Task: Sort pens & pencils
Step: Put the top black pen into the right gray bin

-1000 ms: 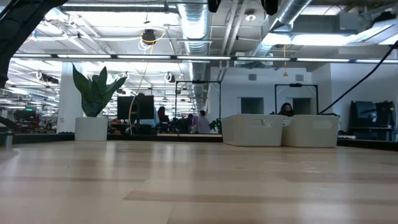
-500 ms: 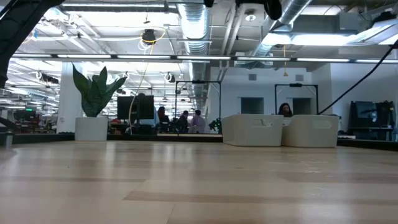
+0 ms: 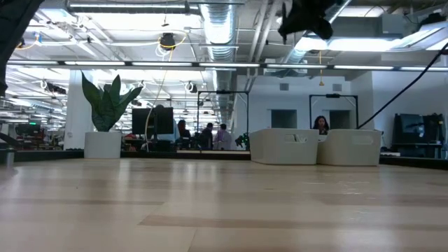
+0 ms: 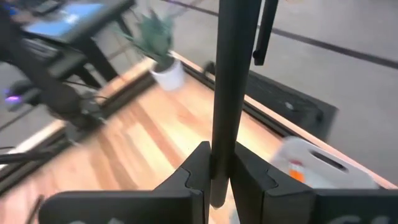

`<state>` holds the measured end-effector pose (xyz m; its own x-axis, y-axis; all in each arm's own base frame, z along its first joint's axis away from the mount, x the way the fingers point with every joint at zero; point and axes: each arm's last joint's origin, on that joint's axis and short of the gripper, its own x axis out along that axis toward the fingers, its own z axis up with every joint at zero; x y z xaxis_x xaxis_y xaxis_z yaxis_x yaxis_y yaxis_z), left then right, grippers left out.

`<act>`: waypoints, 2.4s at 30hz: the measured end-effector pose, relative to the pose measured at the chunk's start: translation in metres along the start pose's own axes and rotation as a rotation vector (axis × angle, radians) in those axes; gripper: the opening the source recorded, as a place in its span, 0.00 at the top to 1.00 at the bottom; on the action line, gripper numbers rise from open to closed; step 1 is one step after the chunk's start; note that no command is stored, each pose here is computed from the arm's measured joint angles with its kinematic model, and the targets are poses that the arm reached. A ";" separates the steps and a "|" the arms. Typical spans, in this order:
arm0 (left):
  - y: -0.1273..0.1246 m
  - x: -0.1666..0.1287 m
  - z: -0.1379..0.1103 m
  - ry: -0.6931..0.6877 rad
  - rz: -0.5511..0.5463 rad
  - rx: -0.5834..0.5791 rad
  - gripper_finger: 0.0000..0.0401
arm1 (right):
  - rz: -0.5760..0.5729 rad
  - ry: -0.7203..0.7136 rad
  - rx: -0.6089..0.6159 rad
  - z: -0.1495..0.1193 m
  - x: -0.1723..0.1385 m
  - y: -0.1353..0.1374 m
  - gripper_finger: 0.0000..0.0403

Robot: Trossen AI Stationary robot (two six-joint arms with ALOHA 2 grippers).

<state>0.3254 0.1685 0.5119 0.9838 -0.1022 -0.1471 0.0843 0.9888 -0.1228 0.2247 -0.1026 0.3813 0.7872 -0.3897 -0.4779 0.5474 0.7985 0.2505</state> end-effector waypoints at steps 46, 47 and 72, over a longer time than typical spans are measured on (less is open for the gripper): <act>-0.041 -0.108 -0.171 -0.165 0.456 -0.116 0.77 | -0.453 0.849 0.203 -0.069 0.089 -0.134 0.83; -0.041 -0.108 -0.171 -0.162 0.456 -0.117 0.77 | -0.457 0.859 0.208 -0.071 0.091 -0.137 0.83; -0.041 -0.108 -0.175 -0.123 0.461 -0.136 0.77 | -0.387 1.246 0.079 -0.115 0.126 -0.160 0.83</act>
<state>0.1880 0.1201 0.3608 0.9258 0.3644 -0.1003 -0.3775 0.9040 -0.2004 0.2041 -0.2271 0.1843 -0.1914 0.1312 -0.9727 0.7262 0.6856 -0.0504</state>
